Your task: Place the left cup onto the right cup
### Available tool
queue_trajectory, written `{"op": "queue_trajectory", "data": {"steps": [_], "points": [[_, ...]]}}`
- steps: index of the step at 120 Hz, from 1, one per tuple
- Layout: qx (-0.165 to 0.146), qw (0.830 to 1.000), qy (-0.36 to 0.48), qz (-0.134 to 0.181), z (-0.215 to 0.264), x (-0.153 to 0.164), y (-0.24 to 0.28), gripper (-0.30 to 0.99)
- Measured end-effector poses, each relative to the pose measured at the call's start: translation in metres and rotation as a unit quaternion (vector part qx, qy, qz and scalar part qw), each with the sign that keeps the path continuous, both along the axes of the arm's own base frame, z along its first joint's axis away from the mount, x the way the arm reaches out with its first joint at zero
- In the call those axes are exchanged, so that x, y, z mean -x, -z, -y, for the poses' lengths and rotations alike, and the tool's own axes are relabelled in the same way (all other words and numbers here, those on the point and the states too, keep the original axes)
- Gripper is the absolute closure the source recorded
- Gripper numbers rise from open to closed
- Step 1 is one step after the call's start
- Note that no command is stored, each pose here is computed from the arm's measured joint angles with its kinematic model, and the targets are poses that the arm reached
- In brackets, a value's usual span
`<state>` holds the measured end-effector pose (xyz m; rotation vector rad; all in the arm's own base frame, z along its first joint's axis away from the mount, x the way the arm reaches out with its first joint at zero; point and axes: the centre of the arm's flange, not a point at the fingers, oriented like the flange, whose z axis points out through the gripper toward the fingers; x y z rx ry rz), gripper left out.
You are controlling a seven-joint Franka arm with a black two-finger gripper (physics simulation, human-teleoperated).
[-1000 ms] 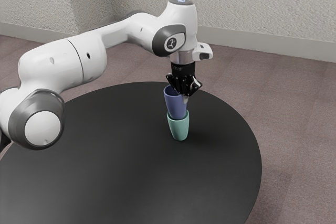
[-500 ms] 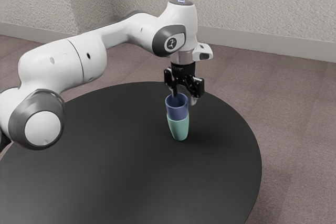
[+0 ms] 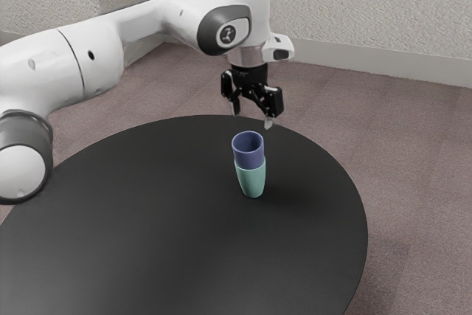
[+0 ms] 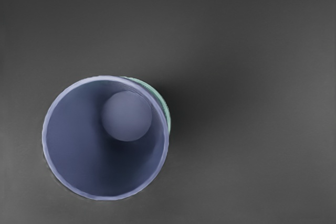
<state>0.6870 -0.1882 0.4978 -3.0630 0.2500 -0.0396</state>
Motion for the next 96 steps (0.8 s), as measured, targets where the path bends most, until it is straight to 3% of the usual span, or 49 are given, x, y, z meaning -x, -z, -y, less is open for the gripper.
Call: {"op": "queue_trajectory", "data": {"steps": [60, 96], "points": [[-0.008, 0.995, -0.104, 0.009, -0.122, 0.079, -0.08, 0.0], [-0.008, 0.988, -0.156, -0.002, -0.197, 0.137, -0.112, 0.0]]}}
